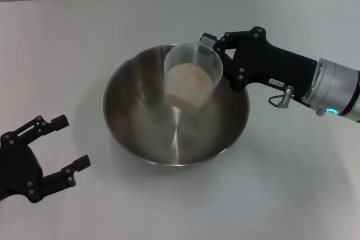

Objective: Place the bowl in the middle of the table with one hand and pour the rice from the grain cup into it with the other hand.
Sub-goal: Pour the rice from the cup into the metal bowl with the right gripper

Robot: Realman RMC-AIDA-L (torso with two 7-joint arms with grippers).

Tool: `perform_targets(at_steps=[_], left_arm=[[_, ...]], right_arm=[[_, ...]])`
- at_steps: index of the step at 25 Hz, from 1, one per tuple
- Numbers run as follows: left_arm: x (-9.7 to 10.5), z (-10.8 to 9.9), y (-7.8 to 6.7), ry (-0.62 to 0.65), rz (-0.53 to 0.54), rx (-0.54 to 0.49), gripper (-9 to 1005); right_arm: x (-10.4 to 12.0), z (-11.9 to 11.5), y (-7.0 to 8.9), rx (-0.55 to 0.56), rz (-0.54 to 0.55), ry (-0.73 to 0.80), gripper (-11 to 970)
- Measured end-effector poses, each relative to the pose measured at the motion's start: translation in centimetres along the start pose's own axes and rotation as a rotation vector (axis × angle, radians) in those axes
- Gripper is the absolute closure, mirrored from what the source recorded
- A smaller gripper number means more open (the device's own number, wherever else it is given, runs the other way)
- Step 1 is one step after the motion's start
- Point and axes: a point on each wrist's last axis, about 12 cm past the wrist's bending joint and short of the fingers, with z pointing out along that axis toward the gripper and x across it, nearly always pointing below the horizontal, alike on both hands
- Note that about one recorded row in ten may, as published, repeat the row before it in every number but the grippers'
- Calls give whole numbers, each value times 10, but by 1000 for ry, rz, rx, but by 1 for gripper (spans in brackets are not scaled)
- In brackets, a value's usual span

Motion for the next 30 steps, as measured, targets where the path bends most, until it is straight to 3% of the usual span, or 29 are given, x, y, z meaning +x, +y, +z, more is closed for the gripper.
perform_targets(at_steps=[5,19,30], left_arm=[[1,-1,-1,1,0,-4,182],[0,0,2,-2,19,-32,181],[1,3,0,-20,21,-57,181]], right_arm=[[-4,-4,-4,-49,-89,37,946],[-41,0,-38,-131,-558,102,946],[-64,14,-41,-198,-889,139,946]])
